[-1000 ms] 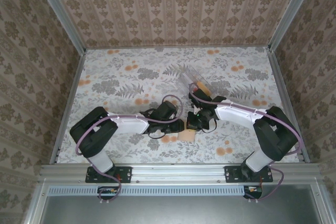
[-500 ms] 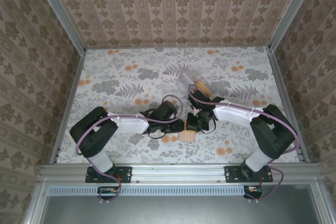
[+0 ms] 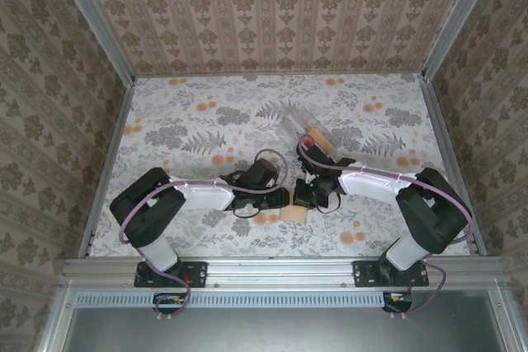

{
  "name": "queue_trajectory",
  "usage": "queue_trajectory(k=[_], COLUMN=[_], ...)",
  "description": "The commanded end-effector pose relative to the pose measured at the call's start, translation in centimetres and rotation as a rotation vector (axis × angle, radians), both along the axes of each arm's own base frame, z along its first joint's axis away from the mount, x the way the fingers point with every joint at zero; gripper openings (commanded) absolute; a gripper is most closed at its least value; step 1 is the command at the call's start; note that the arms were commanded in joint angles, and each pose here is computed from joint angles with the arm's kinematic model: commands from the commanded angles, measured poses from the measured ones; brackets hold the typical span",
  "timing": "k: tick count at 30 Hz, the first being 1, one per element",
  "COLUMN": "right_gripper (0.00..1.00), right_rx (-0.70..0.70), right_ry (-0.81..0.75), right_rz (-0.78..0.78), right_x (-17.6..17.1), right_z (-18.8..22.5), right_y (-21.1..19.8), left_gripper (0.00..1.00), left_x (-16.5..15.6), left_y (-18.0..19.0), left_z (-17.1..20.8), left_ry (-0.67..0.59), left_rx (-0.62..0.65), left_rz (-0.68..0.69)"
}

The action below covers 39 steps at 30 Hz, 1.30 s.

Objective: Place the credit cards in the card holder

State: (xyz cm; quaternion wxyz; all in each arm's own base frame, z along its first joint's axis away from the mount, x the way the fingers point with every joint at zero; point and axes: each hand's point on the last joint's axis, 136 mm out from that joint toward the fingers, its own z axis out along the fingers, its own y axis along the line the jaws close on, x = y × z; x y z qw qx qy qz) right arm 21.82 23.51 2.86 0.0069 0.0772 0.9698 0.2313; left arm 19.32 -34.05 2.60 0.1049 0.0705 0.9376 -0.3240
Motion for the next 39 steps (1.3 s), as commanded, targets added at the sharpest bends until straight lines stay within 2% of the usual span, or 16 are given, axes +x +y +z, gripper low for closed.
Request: queue_trajectory(k=[1,5,9,13,16,23,26,39], right_gripper=[0.00,0.09,0.28,0.32,0.32,0.14,0.11,0.10], right_rx=[-0.185,-0.043,0.045,0.051,-0.019,-0.099,-0.161,-0.042], right_ry=[0.145,0.012,-0.139,-0.203,-0.187,-0.107,-0.034,-0.031], right_rz=[-0.048,-0.012,0.006,-0.011,-0.057,-0.105,-0.102,-0.080], right_x=[-4.0,-1.3,1.2,1.6,1.3,0.6,-0.3,0.4], right_z=[-4.9,-0.8,5.1,7.5,6.3,3.1,1.4,0.9], right_y=[-4.2,-1.2,0.2,-0.6,-2.5,-4.2,-5.0,-2.4], left_gripper=[0.31,0.31,0.31,0.31,0.31,0.31,0.31,0.31], left_x=[-0.9,-0.9,-0.9,-0.8,-0.8,-0.9,-0.9,-0.8], left_y=[0.3,0.3,0.4,0.3,0.2,0.2,0.1,0.0], left_z=[-1.2,-1.1,-1.2,-1.2,-1.1,-1.1,-1.0,-1.0], left_ry=[0.037,0.036,0.037,0.036,0.034,0.037,0.037,0.037], left_rx=[0.027,0.030,0.035,0.032,0.029,0.026,0.022,0.019], left_rz=[-0.005,-0.010,-0.008,-0.006,-0.007,-0.012,-0.012,-0.013])
